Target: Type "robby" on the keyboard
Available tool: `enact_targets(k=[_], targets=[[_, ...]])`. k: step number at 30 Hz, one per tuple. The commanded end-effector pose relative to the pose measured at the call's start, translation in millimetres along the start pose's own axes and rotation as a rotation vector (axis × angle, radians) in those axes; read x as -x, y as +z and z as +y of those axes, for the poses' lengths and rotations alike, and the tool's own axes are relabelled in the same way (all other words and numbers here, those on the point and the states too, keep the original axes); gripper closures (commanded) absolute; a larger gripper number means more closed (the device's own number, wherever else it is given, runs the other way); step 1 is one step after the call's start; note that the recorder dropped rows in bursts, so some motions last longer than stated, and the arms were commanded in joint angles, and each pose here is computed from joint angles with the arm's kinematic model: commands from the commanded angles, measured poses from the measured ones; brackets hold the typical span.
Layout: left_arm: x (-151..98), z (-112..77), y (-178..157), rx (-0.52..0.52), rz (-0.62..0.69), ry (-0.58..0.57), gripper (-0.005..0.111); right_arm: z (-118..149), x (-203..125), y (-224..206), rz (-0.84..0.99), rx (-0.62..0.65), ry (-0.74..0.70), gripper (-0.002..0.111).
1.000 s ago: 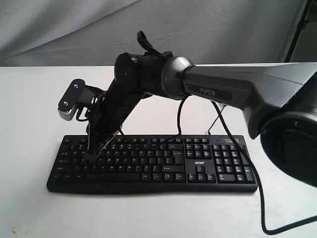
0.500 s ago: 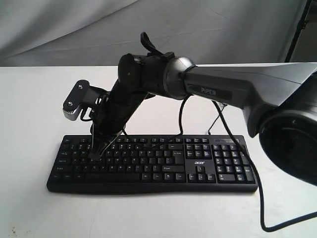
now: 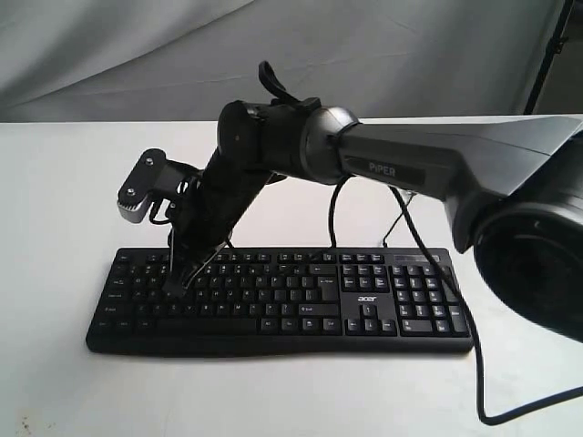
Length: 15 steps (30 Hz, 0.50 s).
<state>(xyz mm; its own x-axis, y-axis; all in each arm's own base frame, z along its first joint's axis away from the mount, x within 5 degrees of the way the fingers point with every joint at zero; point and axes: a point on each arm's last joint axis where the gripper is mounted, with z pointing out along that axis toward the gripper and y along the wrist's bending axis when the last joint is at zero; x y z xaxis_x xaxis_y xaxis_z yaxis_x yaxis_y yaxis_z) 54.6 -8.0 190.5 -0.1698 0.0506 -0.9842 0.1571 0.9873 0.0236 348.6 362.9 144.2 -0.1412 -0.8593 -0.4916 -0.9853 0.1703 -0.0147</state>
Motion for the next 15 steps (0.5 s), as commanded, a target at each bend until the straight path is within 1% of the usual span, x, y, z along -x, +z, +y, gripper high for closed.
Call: enact_targets(k=[1,15], targets=[[-0.8,-0.3,0.1,-0.005,-0.005,0.003,0.107,-3.6,-2.2,-0.2,0.006,-0.003,0.005,0.108],[-0.8,-0.3,0.1,-0.005,-0.005,0.003,0.107,-4.0,-4.2,3.4,0.014,-0.002,0.011,0.108]])
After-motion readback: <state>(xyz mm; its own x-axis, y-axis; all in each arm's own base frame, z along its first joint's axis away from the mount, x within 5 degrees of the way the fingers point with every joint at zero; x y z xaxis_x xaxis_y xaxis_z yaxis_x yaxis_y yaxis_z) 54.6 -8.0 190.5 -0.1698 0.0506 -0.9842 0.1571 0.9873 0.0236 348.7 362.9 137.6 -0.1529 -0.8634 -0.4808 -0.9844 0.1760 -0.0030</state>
